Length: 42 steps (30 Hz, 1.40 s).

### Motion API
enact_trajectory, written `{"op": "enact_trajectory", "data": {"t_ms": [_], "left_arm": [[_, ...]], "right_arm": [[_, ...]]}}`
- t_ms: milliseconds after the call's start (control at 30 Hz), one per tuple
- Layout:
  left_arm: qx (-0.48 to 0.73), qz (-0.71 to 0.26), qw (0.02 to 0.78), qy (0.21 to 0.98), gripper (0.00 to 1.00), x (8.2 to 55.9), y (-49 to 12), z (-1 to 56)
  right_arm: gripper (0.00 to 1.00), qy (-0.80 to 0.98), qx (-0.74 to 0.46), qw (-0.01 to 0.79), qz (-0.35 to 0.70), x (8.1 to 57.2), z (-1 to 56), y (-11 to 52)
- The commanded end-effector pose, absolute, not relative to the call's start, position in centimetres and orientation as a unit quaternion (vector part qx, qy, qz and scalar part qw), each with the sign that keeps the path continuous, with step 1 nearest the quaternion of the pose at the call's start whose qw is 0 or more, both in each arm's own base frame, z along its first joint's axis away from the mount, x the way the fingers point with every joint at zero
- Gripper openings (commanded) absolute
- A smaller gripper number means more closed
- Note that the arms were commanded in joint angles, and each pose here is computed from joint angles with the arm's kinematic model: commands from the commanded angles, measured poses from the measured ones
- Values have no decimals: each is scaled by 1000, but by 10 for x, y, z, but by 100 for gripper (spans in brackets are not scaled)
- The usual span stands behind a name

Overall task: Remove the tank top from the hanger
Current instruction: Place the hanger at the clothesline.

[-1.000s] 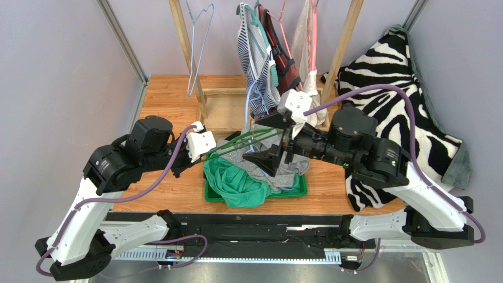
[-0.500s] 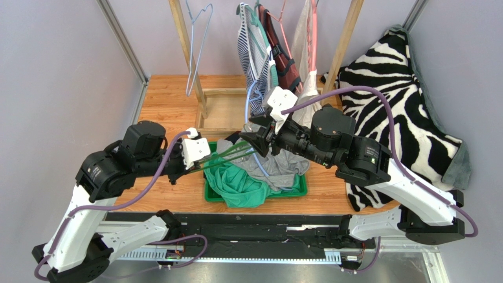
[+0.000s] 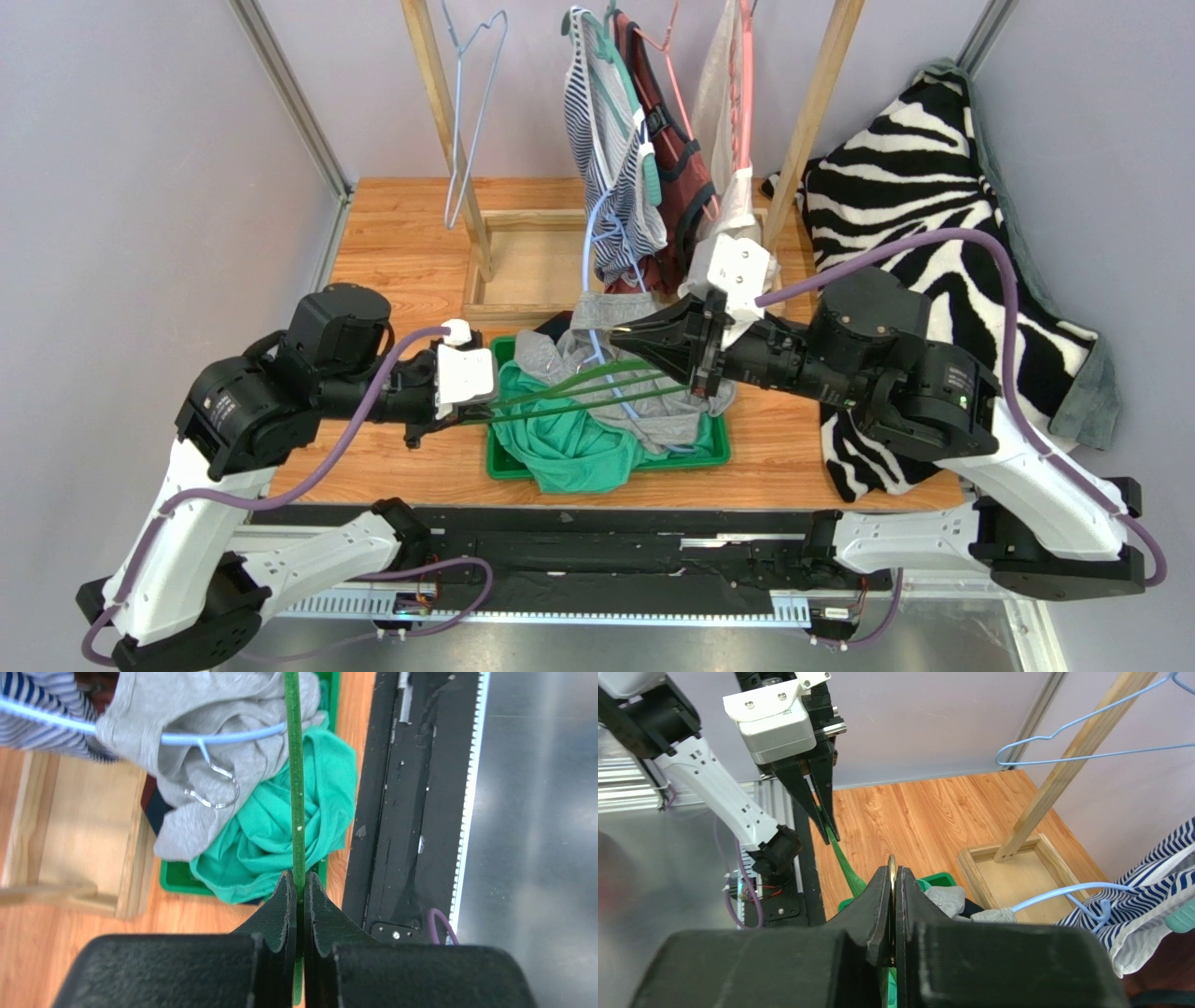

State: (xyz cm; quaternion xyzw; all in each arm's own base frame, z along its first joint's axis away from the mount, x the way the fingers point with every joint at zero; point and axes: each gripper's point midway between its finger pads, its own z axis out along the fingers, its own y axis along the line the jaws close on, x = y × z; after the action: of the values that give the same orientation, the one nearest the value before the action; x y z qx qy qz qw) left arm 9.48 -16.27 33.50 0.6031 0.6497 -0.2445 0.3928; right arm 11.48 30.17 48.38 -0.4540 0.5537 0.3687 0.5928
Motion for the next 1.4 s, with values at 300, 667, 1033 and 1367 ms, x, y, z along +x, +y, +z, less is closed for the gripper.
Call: {"op": "enact_trajectory", "data": {"t_ms": [300, 667, 1033, 1367], "left_arm": [[600, -248, 379, 659, 0, 57, -130, 341], [359, -91, 527, 765, 0, 135, -80, 376], [158, -23, 586, 794, 0, 206, -63, 427], [89, -18, 629, 772, 0, 268, -83, 471]], "right_arm": [[95, 559, -342, 709, 260, 171, 544, 237], [100, 513, -289, 750, 301, 135, 581, 172], [100, 534, -289, 729, 314, 129, 556, 167], [100, 545, -291, 720, 315, 132, 542, 173]]}}
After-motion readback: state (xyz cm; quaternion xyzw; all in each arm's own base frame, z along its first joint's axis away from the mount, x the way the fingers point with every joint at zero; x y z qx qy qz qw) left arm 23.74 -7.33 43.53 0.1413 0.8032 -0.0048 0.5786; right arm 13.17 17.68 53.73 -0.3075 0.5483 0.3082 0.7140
